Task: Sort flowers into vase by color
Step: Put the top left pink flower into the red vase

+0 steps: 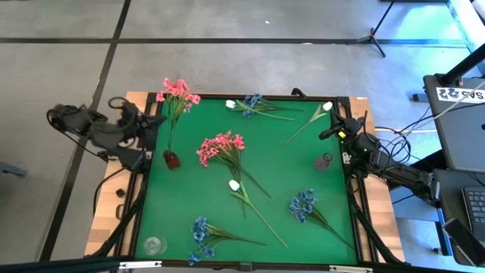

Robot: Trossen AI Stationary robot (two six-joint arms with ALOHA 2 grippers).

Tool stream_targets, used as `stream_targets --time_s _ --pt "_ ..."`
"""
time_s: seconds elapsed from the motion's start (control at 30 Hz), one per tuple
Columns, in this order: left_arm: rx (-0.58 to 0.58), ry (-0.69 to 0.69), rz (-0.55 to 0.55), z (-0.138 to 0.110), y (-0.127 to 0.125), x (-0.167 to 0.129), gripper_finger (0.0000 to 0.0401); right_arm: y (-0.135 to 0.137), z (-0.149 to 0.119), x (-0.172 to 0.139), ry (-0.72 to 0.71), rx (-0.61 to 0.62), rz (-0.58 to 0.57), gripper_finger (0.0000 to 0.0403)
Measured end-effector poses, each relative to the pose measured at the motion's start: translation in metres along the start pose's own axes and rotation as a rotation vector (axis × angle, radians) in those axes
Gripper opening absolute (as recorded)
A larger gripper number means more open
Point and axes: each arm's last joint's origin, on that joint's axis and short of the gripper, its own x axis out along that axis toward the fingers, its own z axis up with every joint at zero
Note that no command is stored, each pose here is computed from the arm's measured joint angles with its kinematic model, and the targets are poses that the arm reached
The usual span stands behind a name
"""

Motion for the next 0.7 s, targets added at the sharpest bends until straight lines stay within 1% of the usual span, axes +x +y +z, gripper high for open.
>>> stream_targets --time_s 0.1,0.17,0.23,0.3,0.4,0.53,0.63,0.7 --pt "-0.042 0.018 0.075 0.006 0.013 -0.006 0.0000 0.000 0.000 0.000 0.000 0.000 0.000 0.0012" --pt "-0.085 0.047 0.150 0.002 0.023 -0.007 0.0000 0.000 0.000 0.000 0.000 0.000 0.000 0.0012" --pt "-0.146 0.109 0.220 -0.004 0.031 -0.008 0.0001 0.000 0.000 0.000 0.000 0.000 0.000 0.0012" --pt "-0.194 0.153 0.271 -0.007 0.037 -0.009 0.0008 0.000 0.000 0.000 0.000 0.000 0.000 0.0012" --pt "-0.239 0.183 0.284 -0.008 0.039 -0.010 0.0033 0.000 0.000 0.000 0.000 0.000 0.000 0.0012" --pt "-0.283 0.135 0.347 -0.007 0.043 -0.011 0.0070 0.000 0.000 0.000 0.000 0.000 0.000 0.0012" --pt "-0.314 0.119 0.374 -0.006 0.043 -0.009 0.0084 0.000 0.000 0.000 0.000 0.000 0.000 0.0012" --pt "-0.354 0.126 0.348 -0.005 0.040 -0.008 0.0086 0.000 0.000 0.000 0.000 0.000 0.000 0.0012"
